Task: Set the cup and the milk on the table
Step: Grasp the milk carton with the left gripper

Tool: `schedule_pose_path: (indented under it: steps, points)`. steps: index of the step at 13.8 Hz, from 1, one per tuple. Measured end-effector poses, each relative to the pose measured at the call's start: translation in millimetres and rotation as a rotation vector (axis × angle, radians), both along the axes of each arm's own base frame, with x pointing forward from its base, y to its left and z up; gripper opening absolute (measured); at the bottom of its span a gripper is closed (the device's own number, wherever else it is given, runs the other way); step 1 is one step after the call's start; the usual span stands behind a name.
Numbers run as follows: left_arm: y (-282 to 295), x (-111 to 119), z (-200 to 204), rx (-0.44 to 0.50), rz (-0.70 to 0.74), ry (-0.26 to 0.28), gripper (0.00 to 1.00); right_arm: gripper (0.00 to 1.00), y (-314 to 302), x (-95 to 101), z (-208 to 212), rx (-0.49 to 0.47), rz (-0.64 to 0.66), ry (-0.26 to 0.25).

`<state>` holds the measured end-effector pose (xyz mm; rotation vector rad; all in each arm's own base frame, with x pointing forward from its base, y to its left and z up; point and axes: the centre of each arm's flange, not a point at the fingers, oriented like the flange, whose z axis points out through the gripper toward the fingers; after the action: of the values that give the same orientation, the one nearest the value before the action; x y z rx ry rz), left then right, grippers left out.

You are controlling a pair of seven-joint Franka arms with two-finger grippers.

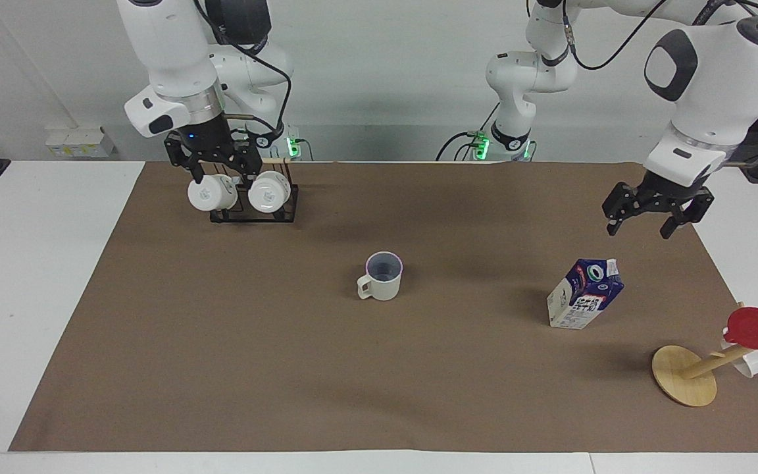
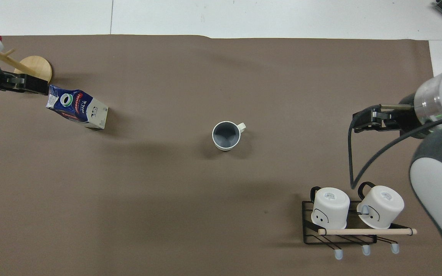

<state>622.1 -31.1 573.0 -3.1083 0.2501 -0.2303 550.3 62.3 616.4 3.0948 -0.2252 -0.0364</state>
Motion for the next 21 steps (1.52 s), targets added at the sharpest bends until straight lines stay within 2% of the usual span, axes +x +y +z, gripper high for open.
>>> schedule_pose_path:
  steps: [4, 7, 11, 14, 17, 18, 19, 20, 21]
  points:
    - [-4.2, 6.7, -41.7, -0.001, -0.007, -0.013, 1.00, 1.00, -43.2, 2.5, -5.5, 0.042, -0.039, 0.017]
    - [-6.9, 13.2, -65.9, -0.001, -0.011, -0.013, 1.00, 1.00, -67.2, 1.4, 7.9, 0.051, -0.033, -0.011]
    - [-19.9, 18.6, -99.9, 0.000, -0.031, 0.014, 1.00, 1.00, -96.8, -14.9, 36.5, 0.053, -0.049, -0.007]
    - [-27.4, 15.1, -120.6, 0.001, -0.043, 0.031, 1.00, 1.00, -98.3, -27.9, 69.5, 0.054, -0.046, -0.046]
    - [-27.3, 14.4, -122.8, 0.002, -0.043, 0.034, 1.00, 1.00, -92.3, -30.5, 71.2, 0.056, -0.034, -0.050]
    - [-27.1, 14.4, -122.8, 0.002, -0.043, 0.034, 0.93, 1.00, -89.8, -30.3, 69.2, 0.056, -0.029, -0.046]
    - [-27.0, 14.4, -122.8, 0.002, -0.042, 0.034, 0.93, 1.00, -88.3, -30.4, 66.2, 0.056, -0.026, -0.040]
    - [-26.9, 14.5, -122.7, 0.002, -0.042, 0.034, 0.88, 1.00, -88.2, -30.5, 63.4, 0.053, -0.021, -0.043]
    - [-27.1, 14.5, -122.6, 0.002, -0.043, 0.033, 0.74, 1.00, -88.9, -31.2, 60.7, 0.050, -0.009, -0.050]
